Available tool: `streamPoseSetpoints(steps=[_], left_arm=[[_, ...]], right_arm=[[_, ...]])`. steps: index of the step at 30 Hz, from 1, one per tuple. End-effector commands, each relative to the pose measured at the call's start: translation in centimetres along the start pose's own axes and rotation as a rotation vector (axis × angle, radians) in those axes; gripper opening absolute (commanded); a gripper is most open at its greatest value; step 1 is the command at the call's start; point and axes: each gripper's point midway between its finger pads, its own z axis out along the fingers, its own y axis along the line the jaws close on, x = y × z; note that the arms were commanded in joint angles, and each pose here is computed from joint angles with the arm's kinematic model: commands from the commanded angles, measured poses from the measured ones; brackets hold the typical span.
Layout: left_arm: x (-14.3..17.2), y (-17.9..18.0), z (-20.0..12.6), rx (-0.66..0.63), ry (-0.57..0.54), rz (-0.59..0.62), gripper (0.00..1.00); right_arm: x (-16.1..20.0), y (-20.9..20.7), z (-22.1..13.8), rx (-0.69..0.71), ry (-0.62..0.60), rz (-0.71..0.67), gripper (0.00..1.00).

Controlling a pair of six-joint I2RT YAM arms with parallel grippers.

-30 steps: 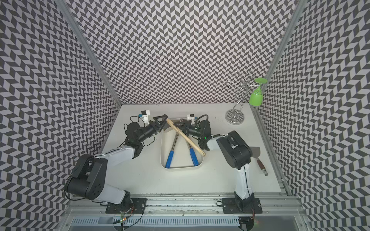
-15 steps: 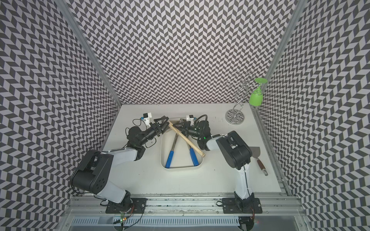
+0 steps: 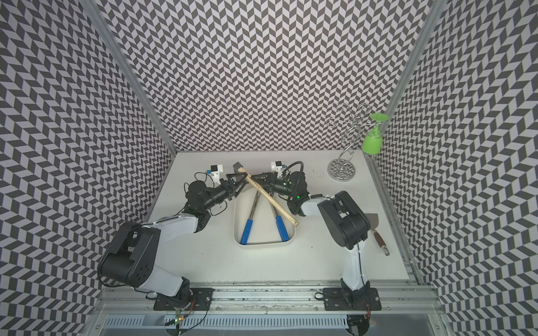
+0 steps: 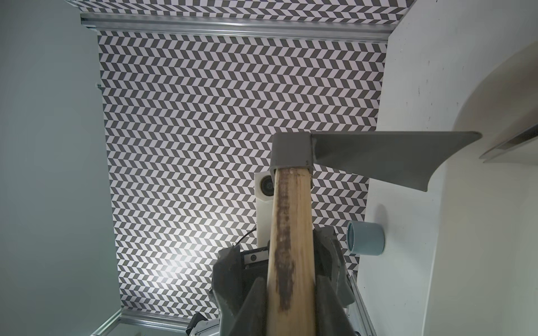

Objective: Put the small hoe into the storage box
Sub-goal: Adjust the hoe.

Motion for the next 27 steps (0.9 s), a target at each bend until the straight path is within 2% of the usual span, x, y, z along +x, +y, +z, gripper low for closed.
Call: streamPoseSetpoints(steps=[1,6,8,14,16,19,20,24,27], left_arm=[[-1.4,-1.8,0.7,0.072,-0.027,0.035,0.76],[-1.9,-2.6,1.3,0.110,-0.027,0.047,0.68],[-1.8,-2.5,1.4,0.117,-0.019,0.046,0.61],[-1.3,-2.2,1.3,0.128,0.000,0.035,0.31],[-1.2,-2.1,1.3,0.126,0.004,0.036,0.20],[-1.1,-1.8,1.2,0.107,0.009,0.034,0.03],[-1.1,-1.8,1.2,0.099,0.011,0.037,0.00],[-1.1,-1.7,1.2,0.034,0.035,0.067,0.00],[-1.1,-1.3,1.2,-0.033,0.056,0.075,0.00]], right_arm=[[1.3,6.2,0.0,-0.141,0.028,-0.151,0.00],[2.0,5.5,-0.2,-0.129,0.044,-0.140,0.00],[2.2,5.4,-0.1,-0.128,0.051,-0.140,0.00],[2.4,5.0,0.0,-0.116,0.069,-0.135,0.00],[2.5,4.8,0.1,-0.112,0.078,-0.134,0.06],[2.6,4.8,0.2,-0.098,0.092,-0.147,0.25],[2.5,4.7,0.2,-0.084,0.093,-0.156,0.32],[1.0,4.5,-0.4,0.026,0.081,-0.244,0.53],[-1.2,3.5,-1.2,0.230,0.062,-0.388,0.58]])
